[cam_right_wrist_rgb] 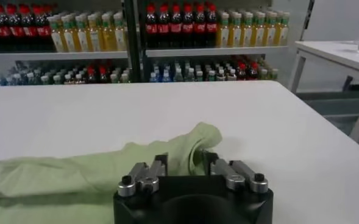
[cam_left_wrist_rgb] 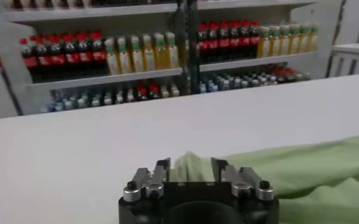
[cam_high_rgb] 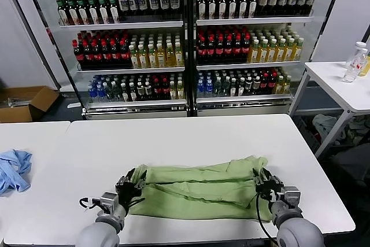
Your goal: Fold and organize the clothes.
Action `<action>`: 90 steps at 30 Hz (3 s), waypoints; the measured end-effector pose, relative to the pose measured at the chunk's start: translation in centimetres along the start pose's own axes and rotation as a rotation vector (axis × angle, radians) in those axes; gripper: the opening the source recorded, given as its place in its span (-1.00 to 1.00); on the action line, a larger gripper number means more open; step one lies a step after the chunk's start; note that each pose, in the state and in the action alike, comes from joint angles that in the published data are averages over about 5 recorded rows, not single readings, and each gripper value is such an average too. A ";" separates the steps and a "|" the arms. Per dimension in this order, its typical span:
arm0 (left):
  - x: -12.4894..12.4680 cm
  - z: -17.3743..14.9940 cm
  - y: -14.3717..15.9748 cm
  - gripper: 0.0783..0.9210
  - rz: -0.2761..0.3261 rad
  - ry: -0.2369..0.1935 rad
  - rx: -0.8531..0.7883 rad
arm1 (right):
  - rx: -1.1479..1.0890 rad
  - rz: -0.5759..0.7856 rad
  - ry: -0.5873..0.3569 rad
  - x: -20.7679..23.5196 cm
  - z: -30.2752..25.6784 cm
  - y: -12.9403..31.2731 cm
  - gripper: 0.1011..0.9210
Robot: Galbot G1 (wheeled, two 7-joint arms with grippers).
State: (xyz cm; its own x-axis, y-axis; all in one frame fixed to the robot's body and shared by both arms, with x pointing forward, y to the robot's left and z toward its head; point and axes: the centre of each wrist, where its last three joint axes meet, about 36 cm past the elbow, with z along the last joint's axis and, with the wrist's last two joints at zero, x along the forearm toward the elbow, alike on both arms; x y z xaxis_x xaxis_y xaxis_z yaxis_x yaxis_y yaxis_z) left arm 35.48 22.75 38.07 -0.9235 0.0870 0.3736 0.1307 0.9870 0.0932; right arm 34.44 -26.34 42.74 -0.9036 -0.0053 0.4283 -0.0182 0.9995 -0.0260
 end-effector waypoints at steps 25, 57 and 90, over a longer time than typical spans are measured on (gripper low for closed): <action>0.9 2.8 0.3 -0.69 -0.089 0.123 0.070 | 0.010 0.026 0.006 1.6 0.4 0.1 0.76; 5.2 -7.2 6.1 -0.94 0.145 -0.128 0.709 | 0.003 0.029 -0.023 1.7 -0.8 -0.7 0.76; 3.0 -4.6 -3.2 0.51 0.290 -0.122 0.455 | -0.003 0.014 -0.027 1.1 -0.6 -0.3 0.76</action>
State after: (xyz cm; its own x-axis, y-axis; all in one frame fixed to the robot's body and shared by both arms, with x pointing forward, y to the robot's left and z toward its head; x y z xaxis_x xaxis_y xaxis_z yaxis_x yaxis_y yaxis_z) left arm 33.99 19.22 43.14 -0.9113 0.3527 0.2124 0.2420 0.8763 -0.4165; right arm 33.73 -26.62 43.74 -0.9150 0.0083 0.4034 -0.0038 0.9996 -0.0290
